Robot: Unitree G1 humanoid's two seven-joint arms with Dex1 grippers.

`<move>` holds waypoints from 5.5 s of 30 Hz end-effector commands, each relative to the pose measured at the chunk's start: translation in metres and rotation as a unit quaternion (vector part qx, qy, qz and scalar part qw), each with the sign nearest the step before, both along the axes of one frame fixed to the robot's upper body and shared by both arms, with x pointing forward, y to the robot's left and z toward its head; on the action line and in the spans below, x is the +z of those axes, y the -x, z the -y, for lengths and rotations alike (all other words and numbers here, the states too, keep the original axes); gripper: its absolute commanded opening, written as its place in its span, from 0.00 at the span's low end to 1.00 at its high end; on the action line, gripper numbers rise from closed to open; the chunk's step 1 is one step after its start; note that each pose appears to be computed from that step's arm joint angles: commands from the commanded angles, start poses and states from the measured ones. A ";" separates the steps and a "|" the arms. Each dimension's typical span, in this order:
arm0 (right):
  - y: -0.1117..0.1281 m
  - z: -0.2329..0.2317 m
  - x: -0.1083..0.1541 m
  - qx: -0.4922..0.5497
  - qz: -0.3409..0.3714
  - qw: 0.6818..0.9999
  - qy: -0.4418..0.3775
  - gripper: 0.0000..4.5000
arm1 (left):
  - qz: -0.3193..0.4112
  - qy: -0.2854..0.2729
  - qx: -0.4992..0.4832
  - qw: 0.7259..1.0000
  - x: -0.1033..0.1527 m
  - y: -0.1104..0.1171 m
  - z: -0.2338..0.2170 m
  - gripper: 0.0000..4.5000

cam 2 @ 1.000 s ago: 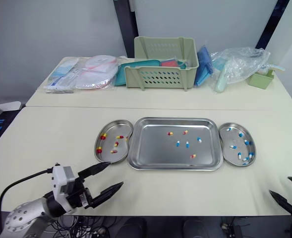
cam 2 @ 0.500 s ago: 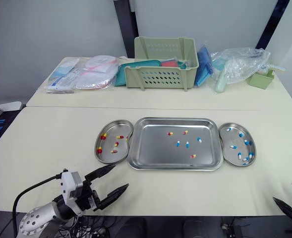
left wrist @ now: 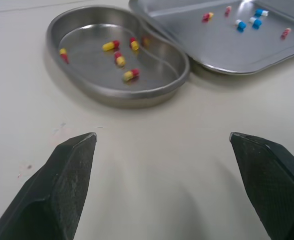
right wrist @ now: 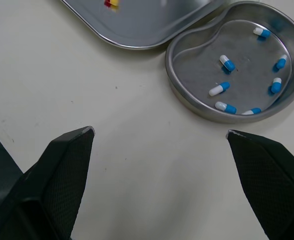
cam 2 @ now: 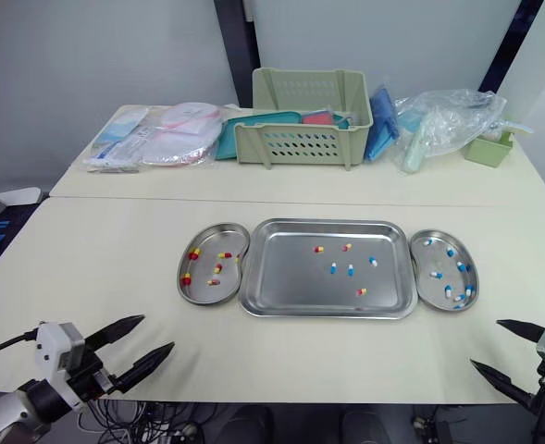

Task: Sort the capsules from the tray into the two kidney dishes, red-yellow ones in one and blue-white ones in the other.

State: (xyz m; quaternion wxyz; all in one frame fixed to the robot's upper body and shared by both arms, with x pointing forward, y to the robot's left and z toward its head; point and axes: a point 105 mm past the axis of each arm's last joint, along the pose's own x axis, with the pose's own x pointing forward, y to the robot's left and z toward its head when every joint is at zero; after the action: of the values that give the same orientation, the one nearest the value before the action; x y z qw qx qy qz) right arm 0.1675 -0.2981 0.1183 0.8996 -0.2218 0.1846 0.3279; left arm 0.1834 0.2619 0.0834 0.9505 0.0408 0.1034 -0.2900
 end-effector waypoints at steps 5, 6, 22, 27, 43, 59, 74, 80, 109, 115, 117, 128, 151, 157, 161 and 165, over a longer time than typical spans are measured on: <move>-0.003 0.009 0.001 -0.013 0.000 1.000 -0.005 1.00 | 0.018 0.001 -0.005 1.000 0.009 0.003 0.003 0.99; -0.002 0.010 0.000 -0.013 -0.001 1.000 -0.003 1.00 | 0.018 0.001 -0.005 1.000 0.009 0.003 0.003 0.99; -0.013 -0.055 -0.005 0.073 0.054 0.995 -0.051 1.00 | 0.008 -0.017 0.001 1.000 0.019 0.006 0.004 0.99; -0.020 -0.086 -0.011 0.100 0.064 0.989 -0.088 1.00 | 0.000 -0.016 0.005 1.000 0.025 0.012 0.005 0.99; -0.029 -0.111 -0.015 0.114 0.078 0.984 -0.113 1.00 | 0.042 -0.049 -0.181 0.981 0.065 -0.059 0.112 0.99; -0.031 -0.127 -0.014 0.105 0.084 0.983 -0.125 1.00 | 0.050 -0.137 -0.305 0.941 0.059 -0.175 0.195 0.70; -0.029 -0.133 -0.011 0.097 0.085 0.983 -0.134 1.00 | 0.026 -0.201 -0.341 0.918 0.033 -0.218 0.219 0.70; -0.027 -0.135 -0.011 0.092 0.082 0.983 -0.135 1.00 | 0.024 -0.199 -0.361 0.911 0.028 -0.215 0.232 0.70; -0.025 -0.125 -0.026 0.121 0.100 0.977 -0.142 1.00 | 0.051 -0.118 -0.268 0.955 0.099 -0.169 0.166 0.00; -0.032 -0.127 -0.023 0.169 0.084 0.972 -0.143 1.00 | -0.003 -0.121 -0.146 0.982 0.097 -0.150 0.104 0.00; -0.033 -0.131 -0.020 0.190 0.079 0.968 -0.143 1.00 | -0.010 -0.129 -0.103 0.986 0.093 -0.146 0.087 0.00; -0.043 -0.141 -0.012 0.231 0.078 0.959 -0.141 1.00 | -0.010 -0.111 0.015 0.994 0.086 -0.137 0.055 0.17; -0.061 -0.137 0.006 0.214 0.127 0.963 -0.104 1.00 | 0.026 -0.059 0.002 0.998 0.090 -0.113 0.034 0.99; -0.056 -0.097 0.018 0.147 0.143 0.976 -0.069 1.00 | 0.023 -0.072 0.034 0.997 0.088 -0.086 -0.013 0.99; -0.049 -0.059 0.024 0.085 0.117 0.988 -0.060 1.00 | 0.020 -0.084 0.056 0.995 0.079 -0.071 -0.041 0.99; -0.046 -0.008 0.035 0.002 0.102 0.994 -0.032 1.00 | 0.014 -0.093 0.100 0.991 0.065 -0.058 -0.075 0.99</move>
State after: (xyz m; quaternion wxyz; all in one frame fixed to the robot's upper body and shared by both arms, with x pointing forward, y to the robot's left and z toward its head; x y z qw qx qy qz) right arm 0.2145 -0.2784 0.1397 0.9134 -0.2209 0.0914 0.3295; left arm 0.2438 0.3268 0.1368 0.9658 0.0977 0.1393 -0.1958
